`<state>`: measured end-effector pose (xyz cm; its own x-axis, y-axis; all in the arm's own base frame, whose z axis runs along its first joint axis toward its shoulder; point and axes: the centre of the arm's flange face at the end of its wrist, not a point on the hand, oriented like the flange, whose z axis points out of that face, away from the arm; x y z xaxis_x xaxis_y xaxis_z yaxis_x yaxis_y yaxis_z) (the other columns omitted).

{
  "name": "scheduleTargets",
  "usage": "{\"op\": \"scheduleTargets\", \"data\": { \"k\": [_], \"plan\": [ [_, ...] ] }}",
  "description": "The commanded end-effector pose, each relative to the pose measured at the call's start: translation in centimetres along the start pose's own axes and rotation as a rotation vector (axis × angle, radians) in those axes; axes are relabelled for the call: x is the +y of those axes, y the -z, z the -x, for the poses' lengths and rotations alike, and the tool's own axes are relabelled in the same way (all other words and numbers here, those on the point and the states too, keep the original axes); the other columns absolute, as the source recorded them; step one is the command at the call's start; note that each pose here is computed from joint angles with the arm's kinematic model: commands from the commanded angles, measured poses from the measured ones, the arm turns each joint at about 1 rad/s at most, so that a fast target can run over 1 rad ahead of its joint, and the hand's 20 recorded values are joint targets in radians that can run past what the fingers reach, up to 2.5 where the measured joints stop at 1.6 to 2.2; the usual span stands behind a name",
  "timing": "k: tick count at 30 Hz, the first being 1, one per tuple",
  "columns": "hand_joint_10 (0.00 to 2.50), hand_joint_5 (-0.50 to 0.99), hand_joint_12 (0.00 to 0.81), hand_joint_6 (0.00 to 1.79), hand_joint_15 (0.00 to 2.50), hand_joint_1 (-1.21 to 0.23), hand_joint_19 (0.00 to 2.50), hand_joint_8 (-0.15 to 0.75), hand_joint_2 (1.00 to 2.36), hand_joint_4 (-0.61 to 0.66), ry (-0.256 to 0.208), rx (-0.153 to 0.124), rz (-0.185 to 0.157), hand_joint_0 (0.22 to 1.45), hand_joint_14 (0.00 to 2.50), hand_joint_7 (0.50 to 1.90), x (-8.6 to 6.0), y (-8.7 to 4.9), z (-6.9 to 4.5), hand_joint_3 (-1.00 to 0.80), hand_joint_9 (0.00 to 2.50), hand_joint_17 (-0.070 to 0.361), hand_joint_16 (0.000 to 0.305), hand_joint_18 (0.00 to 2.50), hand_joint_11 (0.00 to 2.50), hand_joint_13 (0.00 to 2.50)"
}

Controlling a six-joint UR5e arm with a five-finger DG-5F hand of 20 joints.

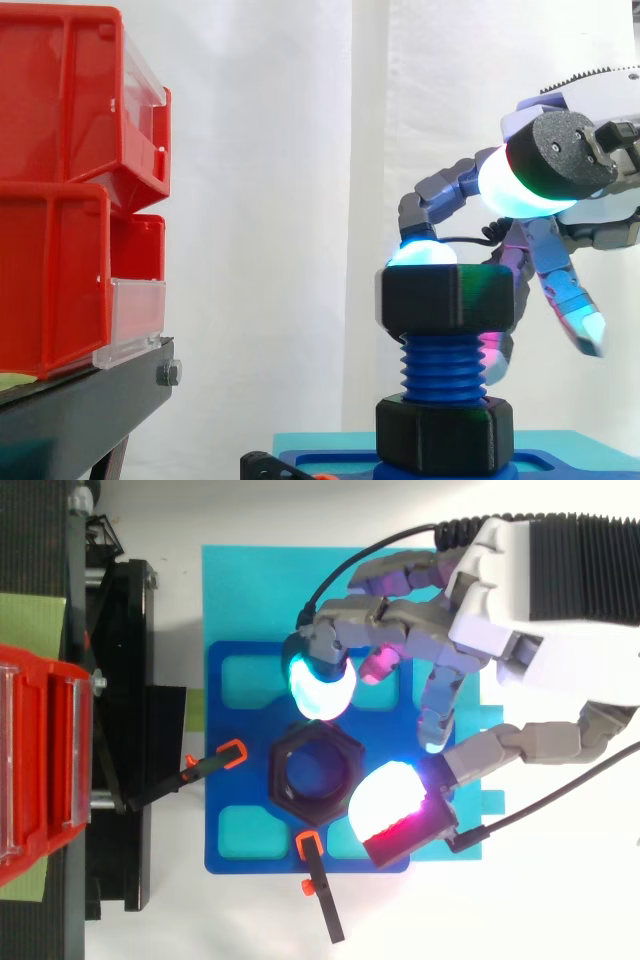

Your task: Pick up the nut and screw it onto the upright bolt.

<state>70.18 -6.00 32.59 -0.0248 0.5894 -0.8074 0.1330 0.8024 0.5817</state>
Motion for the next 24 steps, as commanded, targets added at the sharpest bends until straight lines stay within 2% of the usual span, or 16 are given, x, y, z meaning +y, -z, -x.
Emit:
{"op": "scheduleTargets", "data": {
  "k": [1, 4, 8, 11, 15, 18, 19, 20, 21, 22, 23, 24],
  "plan": [
    [0.01, 0.09, 0.271, 0.50, 0.12, -0.46, 0.11, 0.246, 1.00, 0.08, 0.003, 0.006, -0.008, 0.50, 0.00, 1.28, -0.2, 0.1, 0.3, -0.50, 1.71, 0.071, 0.031, 0.63, 0.25, 1.12],
    [0.01, 0.10, 0.259, 0.50, 0.13, -0.46, 0.15, 0.213, 1.00, 0.07, 0.004, 0.009, -0.014, 0.50, 0.01, 1.30, -0.6, 0.2, 0.3, -0.50, 1.78, 0.067, 0.030, 0.71, 0.25, 1.18],
    [0.01, 0.11, 0.233, 0.50, 0.12, -0.45, 0.22, 0.193, 1.00, 0.07, 0.006, -0.002, -0.011, 0.51, 0.01, 1.34, -0.4, 0.6, 1.5, -0.50, 1.91, 0.060, 0.027, 0.89, 0.27, 1.27],
    [0.01, 0.12, 0.227, 0.50, 0.11, -0.45, 0.26, 0.242, 1.00, 0.07, 0.010, -0.002, -0.011, 0.50, 0.00, 1.38, -0.2, 0.8, 1.7, -0.50, 2.10, 0.051, 0.023, 1.04, 0.33, 1.41],
    [0.02, 0.12, 0.234, 0.50, 0.10, -0.44, 0.26, 0.281, 1.00, 0.06, 0.023, 0.002, -0.020, 0.49, 0.00, 1.41, -0.2, 1.4, 2.5, -0.50, 2.22, 0.049, 0.022, 1.10, 0.40, 1.52],
    [0.01, 0.09, 0.247, 0.50, 0.12, -0.43, 0.24, 0.317, 1.00, 0.07, 0.022, -0.002, -0.021, 0.49, 0.00, 1.37, 0.0, 1.6, 3.0, -0.50, 2.06, 0.059, 0.026, 0.98, 0.33, 1.46],
    [0.01, 0.07, 0.248, 0.50, 0.13, -0.43, 0.24, 0.309, 1.00, 0.10, 0.021, -0.005, -0.020, 0.48, 0.01, 1.34, 0.1, 1.6, 3.1, -0.50, 1.93, 0.063, 0.028, 0.93, 0.30, 1.37],
    [0.01, 0.03, 0.292, 0.50, 0.13, -0.43, 0.24, 0.308, 1.00, 0.13, 0.020, -0.015, -0.013, 0.48, 0.00, 1.38, 0.4, 1.8, 3.7, -0.50, 1.78, 0.071, 0.031, 0.84, 0.29, 1.24],
    [0.01, 0.02, 0.308, 0.50, 0.13, -0.43, 0.23, 0.307, 1.00, 0.14, 0.020, -0.015, -0.013, 0.48, 0.01, 1.38, 0.4, 1.8, 3.7, -0.50, 1.67, 0.074, 0.033, 0.78, 0.29, 1.16],
    [0.01, -0.02, 0.322, 0.50, 0.11, -0.43, 0.20, 0.308, 1.00, 0.15, 0.017, -0.026, -0.009, 0.48, 0.00, 1.27, 0.7, 1.9, 4.3, -0.50, 1.50, 0.082, 0.036, 0.69, 0.28, 1.02],
    [0.01, -0.04, 0.336, 0.50, 0.11, -0.44, 0.20, 0.311, 1.00, 0.18, 0.017, -0.026, -0.009, 0.48, 0.00, 1.18, 0.7, 1.9, 4.3, -0.50, 1.43, 0.087, 0.038, 0.66, 0.28, 0.96],
    [0.01, -0.05, 0.342, 0.50, 0.11, -0.44, 0.20, 0.312, 1.00, 0.18, 0.010, -0.047, 0.005, 0.48, 0.00, 1.14, 1.3, 1.6, 5.6, -0.50, 1.39, 0.089, 0.040, 0.66, 0.26, 0.94]
  ]
}}
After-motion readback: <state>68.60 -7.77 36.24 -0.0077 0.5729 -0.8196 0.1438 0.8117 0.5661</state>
